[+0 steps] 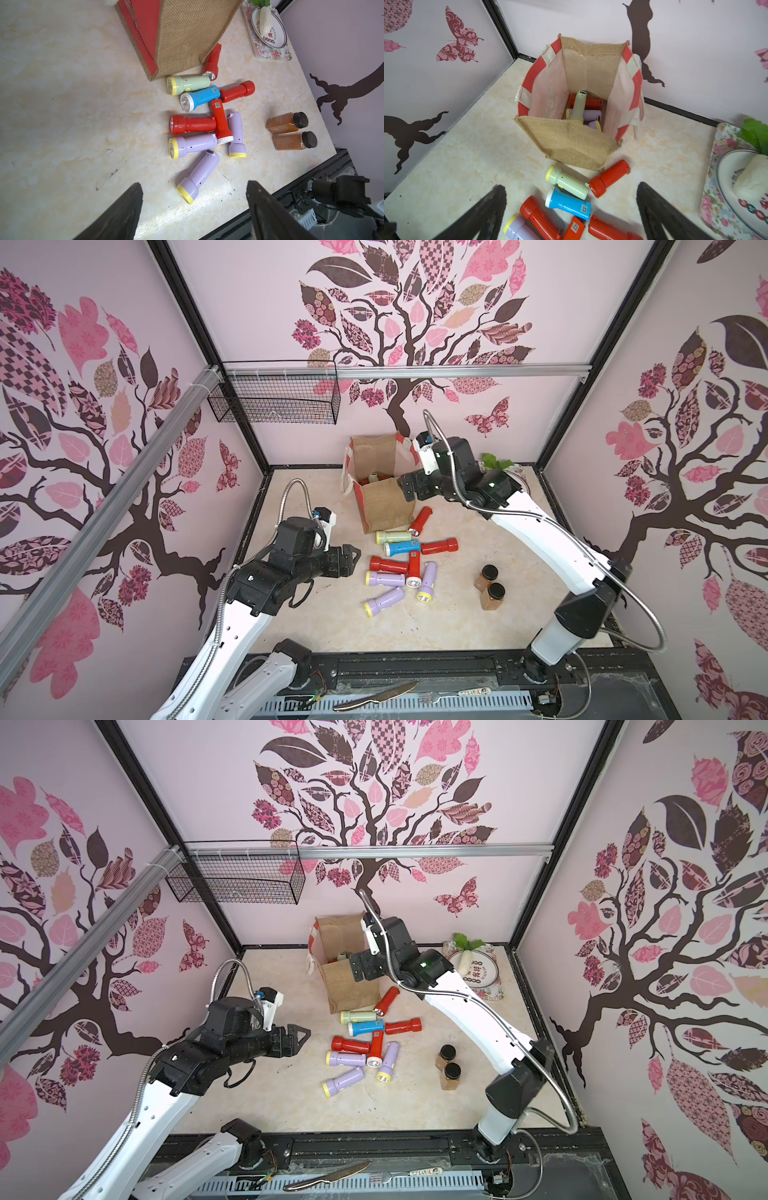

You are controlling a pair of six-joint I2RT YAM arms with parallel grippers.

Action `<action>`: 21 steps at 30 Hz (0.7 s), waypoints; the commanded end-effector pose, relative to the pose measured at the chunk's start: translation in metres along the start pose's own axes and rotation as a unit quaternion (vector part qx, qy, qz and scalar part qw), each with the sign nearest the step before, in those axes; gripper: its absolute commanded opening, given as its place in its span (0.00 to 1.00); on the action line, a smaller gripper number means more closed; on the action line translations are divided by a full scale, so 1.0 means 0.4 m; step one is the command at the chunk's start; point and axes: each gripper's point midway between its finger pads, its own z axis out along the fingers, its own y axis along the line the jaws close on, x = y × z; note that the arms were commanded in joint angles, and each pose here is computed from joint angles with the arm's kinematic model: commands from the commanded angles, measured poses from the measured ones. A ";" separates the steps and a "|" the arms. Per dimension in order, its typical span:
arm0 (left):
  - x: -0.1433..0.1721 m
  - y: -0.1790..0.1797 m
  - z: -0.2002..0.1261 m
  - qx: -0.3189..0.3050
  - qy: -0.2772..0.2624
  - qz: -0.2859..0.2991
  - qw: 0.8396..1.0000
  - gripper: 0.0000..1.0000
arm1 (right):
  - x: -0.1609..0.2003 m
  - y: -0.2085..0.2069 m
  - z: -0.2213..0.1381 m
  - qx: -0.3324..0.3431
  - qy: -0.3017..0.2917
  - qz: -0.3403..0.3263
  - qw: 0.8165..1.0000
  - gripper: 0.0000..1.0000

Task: Put the flashlights into the tote bags
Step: Pick up the flashlight from the center of the board.

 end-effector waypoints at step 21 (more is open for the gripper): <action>0.204 -0.075 0.234 0.044 0.236 0.017 0.971 0.76 | 0.452 0.020 -0.213 -0.148 0.082 0.066 0.983 1.00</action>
